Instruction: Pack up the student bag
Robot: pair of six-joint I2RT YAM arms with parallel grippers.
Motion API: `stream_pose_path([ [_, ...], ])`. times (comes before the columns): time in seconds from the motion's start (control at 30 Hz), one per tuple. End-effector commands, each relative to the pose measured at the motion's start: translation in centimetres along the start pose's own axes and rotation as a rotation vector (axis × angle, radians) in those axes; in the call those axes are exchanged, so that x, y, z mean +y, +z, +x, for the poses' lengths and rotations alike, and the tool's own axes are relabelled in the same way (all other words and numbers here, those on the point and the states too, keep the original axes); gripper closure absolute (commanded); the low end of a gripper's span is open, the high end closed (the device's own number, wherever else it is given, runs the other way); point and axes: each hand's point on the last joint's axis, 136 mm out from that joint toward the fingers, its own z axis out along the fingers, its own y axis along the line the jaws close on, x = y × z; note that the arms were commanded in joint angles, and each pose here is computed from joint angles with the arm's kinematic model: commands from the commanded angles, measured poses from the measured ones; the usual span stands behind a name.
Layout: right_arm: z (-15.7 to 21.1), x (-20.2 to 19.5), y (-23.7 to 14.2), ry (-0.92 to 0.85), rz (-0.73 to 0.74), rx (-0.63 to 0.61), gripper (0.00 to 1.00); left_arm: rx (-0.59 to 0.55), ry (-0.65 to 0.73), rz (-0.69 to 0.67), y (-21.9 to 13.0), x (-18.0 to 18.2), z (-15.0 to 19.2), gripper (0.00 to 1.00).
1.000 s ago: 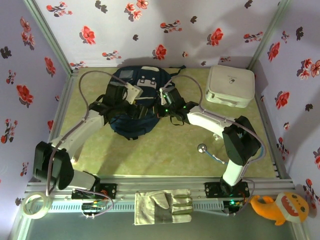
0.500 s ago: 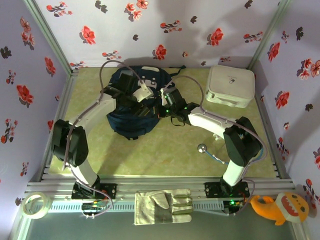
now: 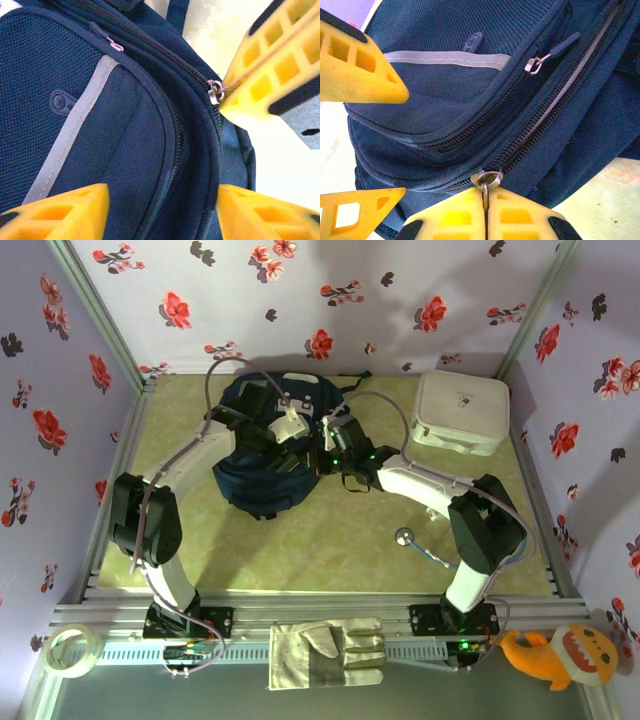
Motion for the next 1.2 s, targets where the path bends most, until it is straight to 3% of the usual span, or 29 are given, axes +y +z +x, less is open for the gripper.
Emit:
stream_pose_path([
  [0.0, -1.7, 1.9, -1.9, -0.006, -0.072, -0.057, 1.00, -0.003, 0.002, -0.042, -0.4, 1.3, -0.4, 0.38],
  [0.4, -1.4, 1.8, -1.6, -0.003, -0.068, -0.050, 1.00, -0.151, -0.042, -0.023, -3.1, 1.3, -1.8, 0.32],
  [0.87, -1.6, 2.0, -1.6, 0.001, -0.082, -0.048, 1.00, 0.000, -0.002, 0.032, 1.7, 1.3, 0.7, 0.37],
  [1.0, -1.5, 2.0, -1.6, 0.003, -0.079, -0.046, 1.00, 0.043, 0.021, -0.020, 2.5, 2.4, 0.8, 0.47],
  [1.17, -1.2, 0.8, -1.8, -0.003, -0.036, -0.050, 1.00, 0.021, 0.045, -0.056, 2.0, 2.8, 0.2, 0.69],
])
